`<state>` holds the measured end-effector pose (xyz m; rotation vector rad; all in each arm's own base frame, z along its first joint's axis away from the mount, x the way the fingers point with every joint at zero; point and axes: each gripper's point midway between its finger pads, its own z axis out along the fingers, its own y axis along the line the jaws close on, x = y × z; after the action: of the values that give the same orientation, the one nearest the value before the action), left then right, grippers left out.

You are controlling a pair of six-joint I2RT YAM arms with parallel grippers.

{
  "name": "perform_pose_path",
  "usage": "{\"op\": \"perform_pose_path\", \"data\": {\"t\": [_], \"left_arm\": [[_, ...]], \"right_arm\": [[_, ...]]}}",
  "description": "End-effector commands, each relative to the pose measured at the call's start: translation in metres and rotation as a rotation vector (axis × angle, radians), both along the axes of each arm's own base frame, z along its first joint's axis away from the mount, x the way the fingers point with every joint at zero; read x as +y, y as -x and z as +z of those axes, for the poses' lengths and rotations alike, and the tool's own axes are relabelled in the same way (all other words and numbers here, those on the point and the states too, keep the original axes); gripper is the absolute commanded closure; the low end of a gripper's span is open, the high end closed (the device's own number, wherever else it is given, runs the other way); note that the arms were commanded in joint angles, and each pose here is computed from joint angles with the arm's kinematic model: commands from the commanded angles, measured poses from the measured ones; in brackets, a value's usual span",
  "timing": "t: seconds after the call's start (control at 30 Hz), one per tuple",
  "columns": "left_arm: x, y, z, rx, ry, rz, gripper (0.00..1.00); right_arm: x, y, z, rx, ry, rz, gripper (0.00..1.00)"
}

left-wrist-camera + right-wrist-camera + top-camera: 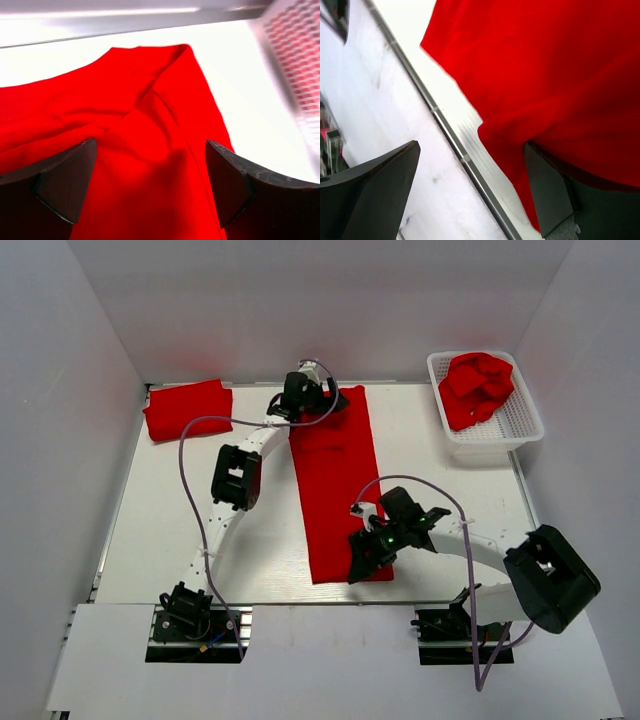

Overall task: Fold and stack the t-shirts
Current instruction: Rotate the tshirt 90 degrees, then grab the bottom of the folded rectangular tshirt with both arms

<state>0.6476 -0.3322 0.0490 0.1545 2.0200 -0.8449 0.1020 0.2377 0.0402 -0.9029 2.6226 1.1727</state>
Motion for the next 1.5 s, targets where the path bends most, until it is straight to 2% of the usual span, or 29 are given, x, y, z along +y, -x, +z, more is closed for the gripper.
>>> {"op": "perform_pose_path", "data": {"t": [0.0,0.03,0.23,0.27,0.33,0.43,0.57,0.63,0.67,0.77,0.8,0.87,0.9,0.97,1.0,1.03,1.07,1.1,1.13,1.17,1.2,1.23,1.27,1.3,1.37,1.47], "left_arm": [[-0.029,0.010,-0.011,0.006,0.121,-0.059,0.00],[-0.031,0.006,-0.004,-0.008,0.162,-0.039,0.00],[-0.029,-0.003,-0.008,-0.048,0.178,-0.008,0.00],[-0.028,-0.005,-0.010,-0.064,0.181,0.002,0.00],[-0.028,-0.006,-0.008,-0.095,0.185,-0.002,0.00],[-0.029,-0.013,0.017,-0.173,0.204,0.000,0.00],[-0.029,-0.016,0.084,-0.307,0.219,-0.015,0.00],[-0.024,-0.018,0.112,-0.354,0.178,-0.001,0.00],[-0.021,-0.013,0.152,-0.400,0.175,-0.005,0.00],[-0.011,0.005,0.191,-0.429,0.084,-0.033,0.00],[-0.001,0.020,0.216,-0.385,0.050,-0.018,0.00],[0.011,0.042,0.236,-0.342,0.019,-0.011,0.00],[0.021,0.070,0.251,-0.309,-0.004,-0.030,0.00],[0.030,0.102,0.255,-0.248,-0.030,-0.034,0.00],[0.043,0.123,0.216,-0.133,-0.094,-0.026,0.00],[0.063,0.142,0.240,-0.141,-0.112,0.067,0.00],[0.072,0.167,0.198,-0.031,-0.159,0.083,0.00],[0.084,0.185,0.185,0.012,-0.190,0.098,0.00],[0.092,0.202,0.174,0.078,-0.179,0.164,0.00],[0.092,0.221,0.166,0.113,-0.169,0.163,0.00],[0.107,0.254,0.143,0.177,-0.184,0.170,0.00],[0.107,0.272,0.134,0.203,-0.185,0.159,0.00],[0.111,0.299,0.104,0.267,-0.236,0.142,0.00],[0.117,0.316,0.103,0.296,-0.250,0.147,0.00],[0.123,0.370,0.060,0.461,-0.336,0.095,0.00],[0.113,0.436,0.029,0.602,-0.329,-0.033,0.00]], "right_arm": [[0.010,0.015,-0.007,0.029,-0.022,0.132,0.10],[0.012,0.015,-0.012,0.037,-0.016,0.158,0.10],[0.037,-0.010,-0.001,-0.059,-0.016,0.191,0.10],[0.036,-0.020,-0.002,-0.104,0.016,0.159,0.10],[0.046,-0.033,0.020,-0.166,-0.033,0.152,0.10],[0.049,-0.058,0.038,-0.276,-0.007,0.099,0.10],[0.057,-0.075,0.059,-0.326,-0.025,0.058,0.10],[0.060,-0.077,0.064,-0.334,-0.028,0.056,0.10],[0.060,-0.082,0.072,-0.347,-0.037,0.018,0.10],[0.053,-0.098,0.084,-0.406,-0.028,-0.118,0.10],[0.044,-0.113,0.088,-0.450,0.008,-0.223,0.10],[0.030,-0.119,0.086,-0.434,0.034,-0.360,0.10],[0.019,-0.121,0.080,-0.423,0.066,-0.433,0.10],[0.000,-0.126,0.066,-0.405,0.127,-0.551,0.10],[-0.005,-0.127,0.064,-0.400,0.140,-0.567,0.10],[-0.008,-0.127,0.062,-0.393,0.154,-0.574,0.10],[-0.015,-0.118,0.053,-0.357,0.195,-0.573,0.10],[-0.020,-0.118,0.052,-0.343,0.205,-0.588,0.10],[-0.023,-0.114,0.048,-0.324,0.220,-0.595,0.10],[-0.029,-0.108,0.043,-0.299,0.239,-0.604,0.10],[-0.032,-0.100,0.039,-0.261,0.245,-0.611,0.10],[-0.037,-0.092,0.036,-0.228,0.254,-0.617,0.10],[-0.035,-0.079,0.033,-0.170,0.250,-0.588,0.10],[-0.038,-0.070,0.030,-0.142,0.259,-0.575,0.10],[-0.036,-0.047,0.024,-0.060,0.254,-0.508,0.10],[-0.037,-0.025,0.017,0.025,0.255,-0.442,0.10]]}}
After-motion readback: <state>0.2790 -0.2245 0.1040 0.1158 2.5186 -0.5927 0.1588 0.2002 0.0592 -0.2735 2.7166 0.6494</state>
